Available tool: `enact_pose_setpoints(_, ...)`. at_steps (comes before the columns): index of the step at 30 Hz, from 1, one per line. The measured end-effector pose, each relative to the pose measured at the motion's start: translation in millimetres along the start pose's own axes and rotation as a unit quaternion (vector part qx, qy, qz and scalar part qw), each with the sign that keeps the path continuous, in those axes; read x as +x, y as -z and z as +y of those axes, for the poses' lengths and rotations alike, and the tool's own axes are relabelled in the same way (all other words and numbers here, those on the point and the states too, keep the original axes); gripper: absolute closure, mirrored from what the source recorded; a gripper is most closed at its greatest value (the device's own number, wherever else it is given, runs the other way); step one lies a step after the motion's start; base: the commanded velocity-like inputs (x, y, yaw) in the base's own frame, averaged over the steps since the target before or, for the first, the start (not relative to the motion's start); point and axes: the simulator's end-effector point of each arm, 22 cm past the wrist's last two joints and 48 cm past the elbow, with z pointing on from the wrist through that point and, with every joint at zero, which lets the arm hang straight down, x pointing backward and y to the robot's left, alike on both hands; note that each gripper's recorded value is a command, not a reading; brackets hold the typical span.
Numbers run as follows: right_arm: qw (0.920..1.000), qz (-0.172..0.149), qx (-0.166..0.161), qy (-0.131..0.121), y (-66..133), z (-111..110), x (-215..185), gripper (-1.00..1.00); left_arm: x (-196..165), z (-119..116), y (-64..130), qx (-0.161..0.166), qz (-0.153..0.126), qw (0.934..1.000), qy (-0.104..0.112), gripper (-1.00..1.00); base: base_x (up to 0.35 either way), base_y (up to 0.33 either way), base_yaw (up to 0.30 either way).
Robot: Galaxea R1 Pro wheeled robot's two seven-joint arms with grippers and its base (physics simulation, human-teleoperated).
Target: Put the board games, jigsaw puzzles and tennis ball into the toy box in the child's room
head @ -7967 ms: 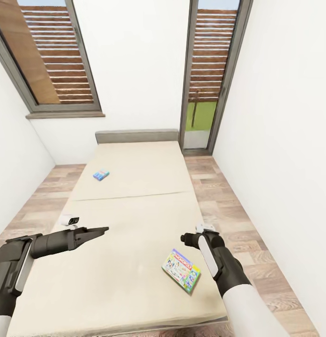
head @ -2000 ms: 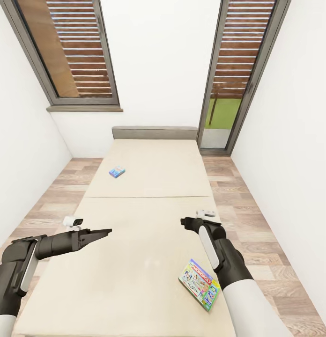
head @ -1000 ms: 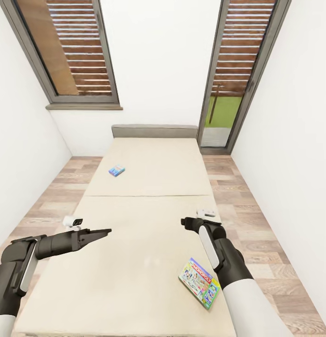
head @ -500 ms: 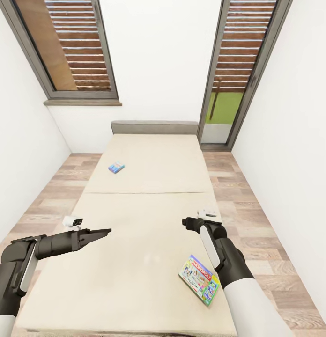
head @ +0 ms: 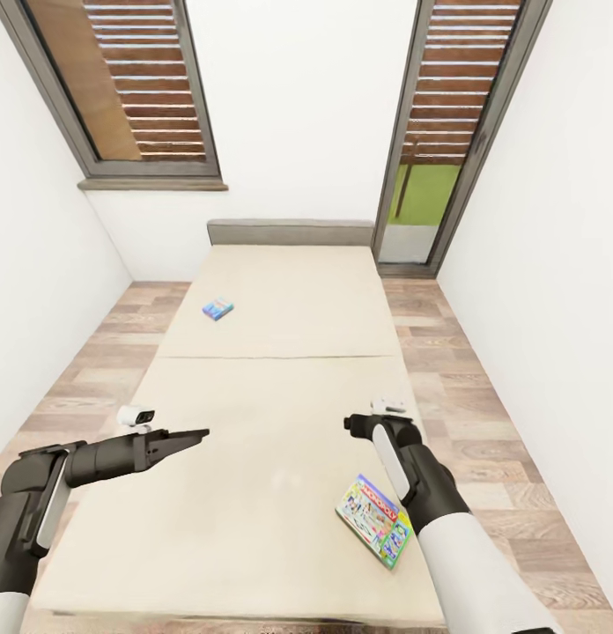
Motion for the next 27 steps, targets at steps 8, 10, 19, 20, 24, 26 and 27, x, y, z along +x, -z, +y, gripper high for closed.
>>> enact_pose_setpoints(8,0.9998,0.017,0.006,0.003,-15.7,-1,6,-1.0,-2,0,2.3,0.007,-0.005,1.0,0.002,-1.0,0.0,0.0,0.0)
enact_pose_setpoints(10,0.9998,0.018,0.006,0.003,-17.8,-1,7,-1.0,-3,-2,3.1,0.012,-0.009,0.9999,0.003,-1.0,0.0,0.0,0.0)
enact_pose_setpoints(19,0.9997,0.024,0.008,0.004,-25.0,-2,9,-1.0,-5,-1,9.7,0.021,-0.018,0.9996,0.01,-1.0,0.0,0.0,0.0)
enact_pose_setpoints(20,0.9996,0.025,0.008,0.004,-26.0,-2,8,-1.0,-4,0,10.5,0.02,-0.017,0.9996,0.011,-1.0,0.0,0.0,0.0)
enact_pose_setpoints(24,0.9992,0.038,0.013,0.007,-35.1,-4,13,-1.0,-3,3,12.7,0.018,-0.016,0.9996,0.014,-1.0,0.0,0.0,0.0)
enact_pose_setpoints(26,0.999,0.041,0.015,0.007,-39.3,-5,15,-1.0,-2,4,12.9,0.018,-0.016,0.9996,0.015,-1.0,0.0,0.0,0.0)
enact_pose_setpoints(27,0.999,0.042,0.016,0.007,-41.5,-6,16,-1.0,-2,5,12.9,0.017,-0.016,0.9996,0.016,-1.0,0.0,0.0,0.0)
